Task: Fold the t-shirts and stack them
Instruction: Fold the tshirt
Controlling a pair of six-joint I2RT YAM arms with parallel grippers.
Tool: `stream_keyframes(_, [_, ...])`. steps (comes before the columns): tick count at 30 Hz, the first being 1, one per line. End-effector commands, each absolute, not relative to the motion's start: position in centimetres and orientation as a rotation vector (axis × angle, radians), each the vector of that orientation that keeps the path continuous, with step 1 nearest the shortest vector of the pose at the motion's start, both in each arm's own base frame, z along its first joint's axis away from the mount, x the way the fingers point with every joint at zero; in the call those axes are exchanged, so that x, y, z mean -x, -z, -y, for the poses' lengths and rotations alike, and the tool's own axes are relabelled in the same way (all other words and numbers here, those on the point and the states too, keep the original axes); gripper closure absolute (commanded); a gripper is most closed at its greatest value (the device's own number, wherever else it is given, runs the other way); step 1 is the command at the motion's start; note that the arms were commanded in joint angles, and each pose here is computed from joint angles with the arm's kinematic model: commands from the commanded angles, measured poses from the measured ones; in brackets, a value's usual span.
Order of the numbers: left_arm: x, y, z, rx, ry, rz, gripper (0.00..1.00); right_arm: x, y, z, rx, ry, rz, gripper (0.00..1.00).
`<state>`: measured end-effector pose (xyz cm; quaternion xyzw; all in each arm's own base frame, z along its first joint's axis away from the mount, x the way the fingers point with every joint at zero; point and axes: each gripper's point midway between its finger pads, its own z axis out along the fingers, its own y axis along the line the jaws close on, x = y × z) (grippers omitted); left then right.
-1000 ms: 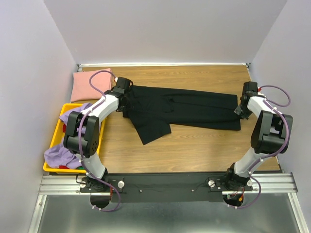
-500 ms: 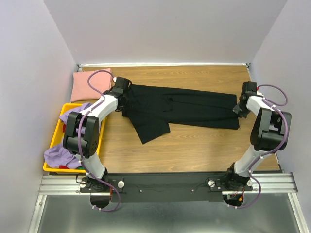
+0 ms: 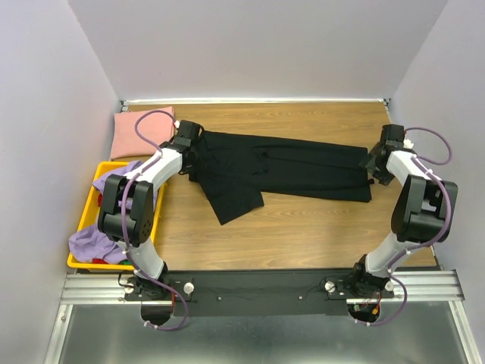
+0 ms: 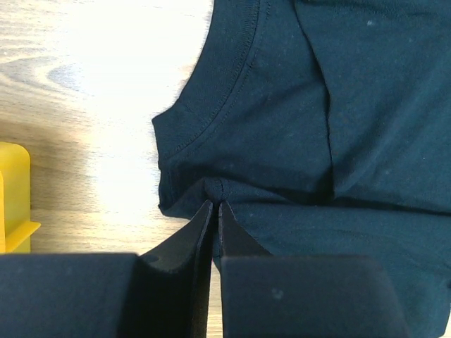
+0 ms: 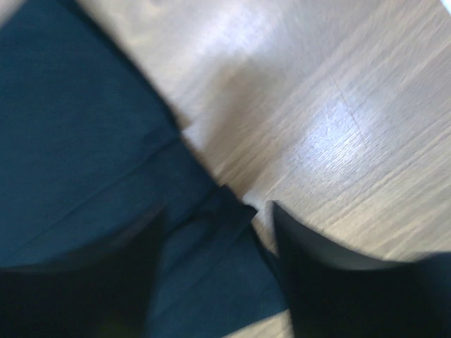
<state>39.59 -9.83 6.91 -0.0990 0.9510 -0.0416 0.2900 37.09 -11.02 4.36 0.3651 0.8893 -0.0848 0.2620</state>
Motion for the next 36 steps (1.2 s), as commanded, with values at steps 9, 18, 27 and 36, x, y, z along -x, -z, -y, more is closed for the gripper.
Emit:
stream_keyframes(9, [-41.7, -10.0, 9.9, 0.262, 0.125, -2.459, 0.94, -38.1, -11.9, -3.2, -0.396, -0.171, -2.389, 0.09])
stream_keyframes(18, [-43.6, -9.8, 10.0, 0.237, 0.095, -2.466, 0.94, -34.9, -12.1, -16.7, 0.033, -0.569, -2.374, 0.16])
stream_keyframes(27, [-46.5, -8.3, 10.2, 0.242, 0.051, -2.479, 0.94, -31.6, -8.8, -24.6, 0.238, -0.780, -2.393, 0.22])
stream_keyframes(36, [-48.0, -9.0, 10.1, 0.249, 0.031, -2.441, 0.57, -30.9, -6.1, -29.6, 0.283, -0.872, -2.381, 0.24])
